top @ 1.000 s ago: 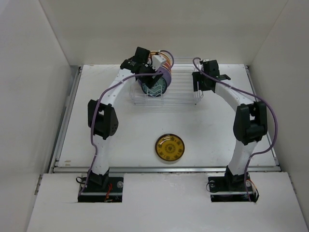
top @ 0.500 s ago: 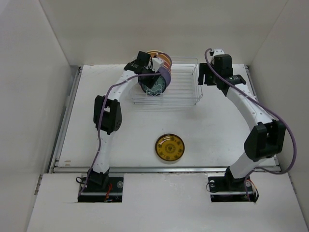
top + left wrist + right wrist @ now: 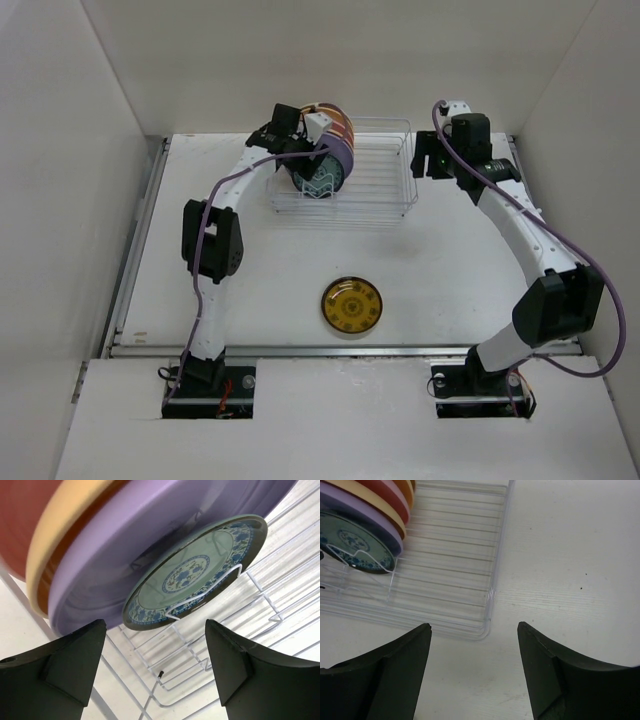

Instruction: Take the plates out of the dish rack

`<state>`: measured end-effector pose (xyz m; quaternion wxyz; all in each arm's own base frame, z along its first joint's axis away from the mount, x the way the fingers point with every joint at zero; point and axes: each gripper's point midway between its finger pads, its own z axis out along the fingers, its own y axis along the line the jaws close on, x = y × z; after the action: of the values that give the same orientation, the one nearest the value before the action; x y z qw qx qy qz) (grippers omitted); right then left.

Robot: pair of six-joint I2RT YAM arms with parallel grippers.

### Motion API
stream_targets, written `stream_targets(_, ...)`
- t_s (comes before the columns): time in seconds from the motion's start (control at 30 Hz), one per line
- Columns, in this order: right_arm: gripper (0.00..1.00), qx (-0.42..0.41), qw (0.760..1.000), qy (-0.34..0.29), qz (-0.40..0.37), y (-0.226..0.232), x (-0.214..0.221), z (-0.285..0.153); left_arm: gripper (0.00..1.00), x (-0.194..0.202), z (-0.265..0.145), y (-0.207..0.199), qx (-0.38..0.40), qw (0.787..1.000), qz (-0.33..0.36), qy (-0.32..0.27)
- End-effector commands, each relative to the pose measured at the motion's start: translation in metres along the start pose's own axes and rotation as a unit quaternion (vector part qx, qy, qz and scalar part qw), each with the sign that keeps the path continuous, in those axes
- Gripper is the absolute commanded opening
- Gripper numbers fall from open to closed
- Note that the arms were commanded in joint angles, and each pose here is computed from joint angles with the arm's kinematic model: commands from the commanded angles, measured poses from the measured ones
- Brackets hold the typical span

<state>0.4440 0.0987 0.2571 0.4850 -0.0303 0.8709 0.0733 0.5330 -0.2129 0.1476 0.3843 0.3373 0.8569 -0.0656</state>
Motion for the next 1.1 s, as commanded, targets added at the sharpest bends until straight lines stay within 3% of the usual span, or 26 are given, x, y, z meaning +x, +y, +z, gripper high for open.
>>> stream_targets(0.0, 0.76, -0.017, 1.000, -0.001, 0.004, 0.007, 0.000, -0.003, 0.78, -0.044, -0.036, 0.015, -0.023, 0.998, 0.018, -0.063)
stream_targets(0.33, 0.76, -0.026, 1.000, 0.005, 0.004, 0.010, 0.008, -0.006, 0.75, -0.035, 0.000, 0.029, -0.033, 0.998, 0.022, -0.044)
stream_targets(0.47, 0.76, -0.026, 1.000, 0.011, 0.004, 0.009, 0.010, -0.015, 0.64, -0.030, 0.020, 0.044, -0.041, 0.998, -0.012, -0.038)
stream_targets(0.53, 0.76, -0.026, 1.000, 0.005, 0.004, 0.010, 0.006, -0.022, 0.56, -0.027, 0.022, 0.040, -0.020, 0.999, -0.020, -0.037)
stream_targets(0.7, 0.76, -0.033, 0.999, -0.007, 0.004, 0.012, 0.001, -0.033, 0.46, -0.014, 0.025, 0.022, 0.023, 0.999, -0.024, -0.023)
stream_targets(0.77, 0.76, -0.032, 0.999, -0.002, 0.004, 0.011, 0.003, -0.034, 0.29, -0.008, 0.027, 0.020, 0.026, 0.999, -0.026, -0.014)
stream_targets(0.8, 0.76, -0.033, 0.999, -0.007, 0.004, 0.011, 0.001, -0.037, 0.11, -0.006, 0.026, 0.019, 0.028, 0.999, -0.034, -0.009)
stream_targets(0.83, 0.76, -0.032, 0.999, -0.002, 0.004, 0.011, 0.003, -0.037, 0.01, -0.006, 0.026, 0.018, 0.028, 0.999, -0.038, -0.008)
stream_targets(1.07, 0.76, -0.062, 0.998, 0.008, 0.009, 0.022, 0.009, -0.030, 0.00, -0.029, -0.023, 0.021, 0.029, 0.995, -0.091, -0.035)
